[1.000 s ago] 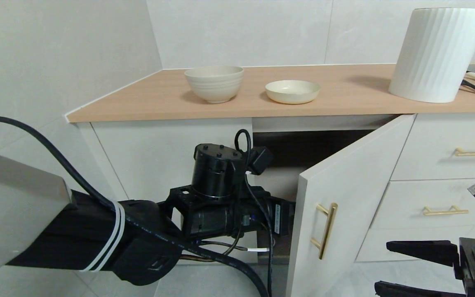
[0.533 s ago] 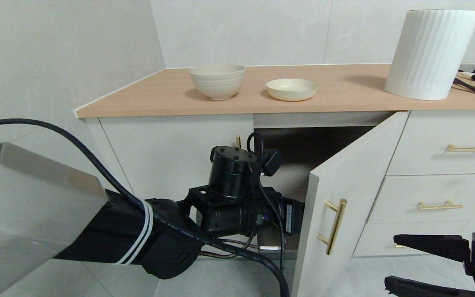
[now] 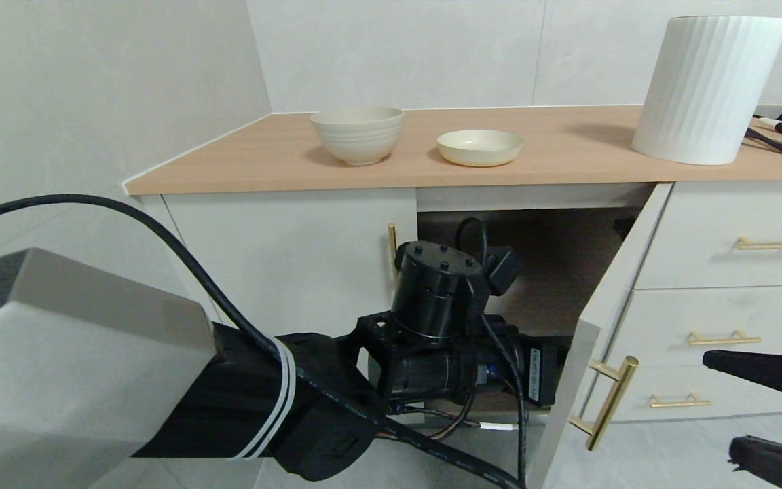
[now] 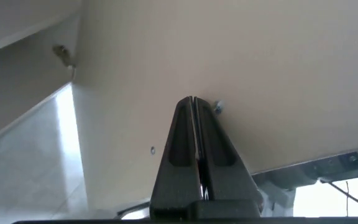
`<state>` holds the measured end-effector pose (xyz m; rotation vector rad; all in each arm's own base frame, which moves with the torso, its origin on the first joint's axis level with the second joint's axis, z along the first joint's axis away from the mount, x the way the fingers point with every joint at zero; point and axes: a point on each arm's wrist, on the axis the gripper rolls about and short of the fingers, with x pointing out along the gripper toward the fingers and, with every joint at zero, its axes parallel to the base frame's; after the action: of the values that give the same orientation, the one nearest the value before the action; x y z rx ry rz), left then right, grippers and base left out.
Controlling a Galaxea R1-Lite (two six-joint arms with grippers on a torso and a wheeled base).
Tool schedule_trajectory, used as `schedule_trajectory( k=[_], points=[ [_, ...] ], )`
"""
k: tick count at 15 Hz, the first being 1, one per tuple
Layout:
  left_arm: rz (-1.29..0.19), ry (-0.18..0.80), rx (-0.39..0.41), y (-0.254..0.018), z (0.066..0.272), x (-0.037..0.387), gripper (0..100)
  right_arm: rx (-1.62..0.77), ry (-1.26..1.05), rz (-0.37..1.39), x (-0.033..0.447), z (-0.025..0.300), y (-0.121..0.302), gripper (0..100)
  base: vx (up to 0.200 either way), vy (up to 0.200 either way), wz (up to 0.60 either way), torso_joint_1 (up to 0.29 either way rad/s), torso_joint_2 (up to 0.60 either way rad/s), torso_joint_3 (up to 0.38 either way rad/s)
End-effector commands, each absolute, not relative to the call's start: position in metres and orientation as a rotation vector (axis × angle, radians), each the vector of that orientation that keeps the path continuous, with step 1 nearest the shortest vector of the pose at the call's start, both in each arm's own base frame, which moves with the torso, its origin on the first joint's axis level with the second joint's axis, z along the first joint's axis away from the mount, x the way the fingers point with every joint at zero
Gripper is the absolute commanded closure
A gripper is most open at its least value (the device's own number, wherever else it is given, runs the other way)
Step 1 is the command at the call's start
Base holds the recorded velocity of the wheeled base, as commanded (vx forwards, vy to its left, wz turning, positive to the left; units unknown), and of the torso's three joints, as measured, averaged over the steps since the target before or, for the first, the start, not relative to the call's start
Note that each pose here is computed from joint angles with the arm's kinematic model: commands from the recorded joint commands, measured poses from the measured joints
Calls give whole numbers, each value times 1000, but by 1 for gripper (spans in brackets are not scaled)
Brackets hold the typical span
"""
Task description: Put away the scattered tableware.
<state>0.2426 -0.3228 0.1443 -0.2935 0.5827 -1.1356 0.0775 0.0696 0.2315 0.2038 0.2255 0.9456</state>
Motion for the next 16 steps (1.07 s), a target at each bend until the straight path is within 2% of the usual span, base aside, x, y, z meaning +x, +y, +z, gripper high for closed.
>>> schedule_trajectory(
  k=[1,2,5,8,9,10,12,14,16],
  points=[
    [-1178,577,-288,-336,148,232,100,217,160,958,68,241,62,0,0,0,0,0,0,0],
    [-1180,578,-288,-337,148,231,100,217,160,958,68,241,62,0,0,0,0,0,0,0],
    [-1215,593,-261,-363,144,213,100,223,127,980,62,245,58,0,0,0,0,0,0,0],
    [-1286,561,-266,-387,151,200,100,224,113,1015,58,246,56,0,0,0,0,0,0,0],
    [-1322,561,-261,-404,148,190,100,224,112,1015,58,247,56,0,0,0,0,0,0,0],
    [-1334,566,-255,-410,147,184,100,224,112,1015,59,247,56,0,0,0,0,0,0,0],
    [-1300,547,-265,-405,153,184,100,223,118,1014,59,246,57,0,0,0,0,0,0,0],
    [-1225,529,-330,-380,173,200,100,224,127,1013,61,245,58,0,0,0,0,0,0,0],
    [-1181,513,-346,-360,182,209,100,224,135,1010,63,245,59,0,0,0,0,0,0,0]
  ],
)
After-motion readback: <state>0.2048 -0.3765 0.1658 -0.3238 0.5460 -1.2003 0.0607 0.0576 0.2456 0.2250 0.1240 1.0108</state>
